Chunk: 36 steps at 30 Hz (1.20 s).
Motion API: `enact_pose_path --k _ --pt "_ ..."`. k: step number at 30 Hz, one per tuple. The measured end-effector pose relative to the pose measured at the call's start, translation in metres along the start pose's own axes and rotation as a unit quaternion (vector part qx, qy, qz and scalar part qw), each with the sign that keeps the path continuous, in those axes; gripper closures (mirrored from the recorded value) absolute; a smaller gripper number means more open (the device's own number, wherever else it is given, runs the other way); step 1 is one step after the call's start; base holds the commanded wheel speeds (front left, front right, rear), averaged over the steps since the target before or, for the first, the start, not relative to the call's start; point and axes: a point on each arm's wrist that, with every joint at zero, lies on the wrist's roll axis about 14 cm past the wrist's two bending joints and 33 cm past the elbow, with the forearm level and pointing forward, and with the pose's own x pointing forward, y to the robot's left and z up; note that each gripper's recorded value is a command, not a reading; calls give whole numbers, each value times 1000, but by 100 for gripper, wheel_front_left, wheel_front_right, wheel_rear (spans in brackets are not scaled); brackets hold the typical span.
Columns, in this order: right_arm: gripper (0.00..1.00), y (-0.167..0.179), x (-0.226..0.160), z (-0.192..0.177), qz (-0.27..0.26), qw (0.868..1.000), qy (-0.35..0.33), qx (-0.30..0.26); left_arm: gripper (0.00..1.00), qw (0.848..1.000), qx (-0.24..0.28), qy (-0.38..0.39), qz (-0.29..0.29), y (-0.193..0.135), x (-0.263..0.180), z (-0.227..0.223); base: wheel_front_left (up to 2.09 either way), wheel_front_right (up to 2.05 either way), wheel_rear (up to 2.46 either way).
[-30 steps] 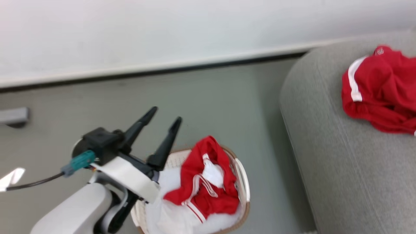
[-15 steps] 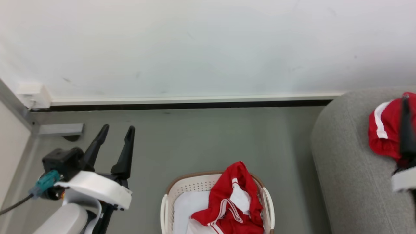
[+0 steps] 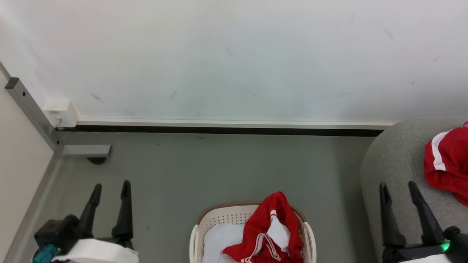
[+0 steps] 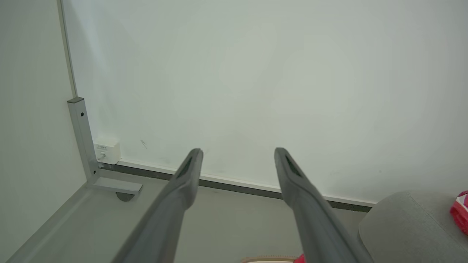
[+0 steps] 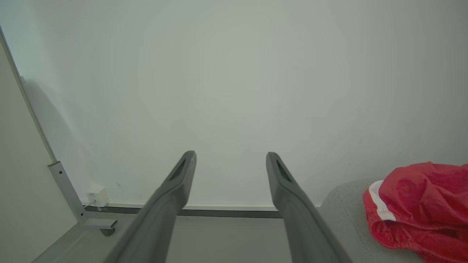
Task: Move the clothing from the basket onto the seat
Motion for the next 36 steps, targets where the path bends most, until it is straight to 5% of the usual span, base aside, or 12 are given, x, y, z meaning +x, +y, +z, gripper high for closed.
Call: enact_pose_path --k 36 --pt "0 14 0 -26 15 999 21 23 0 1000 7 28 -11 -4 -6 -36 0 0 0"
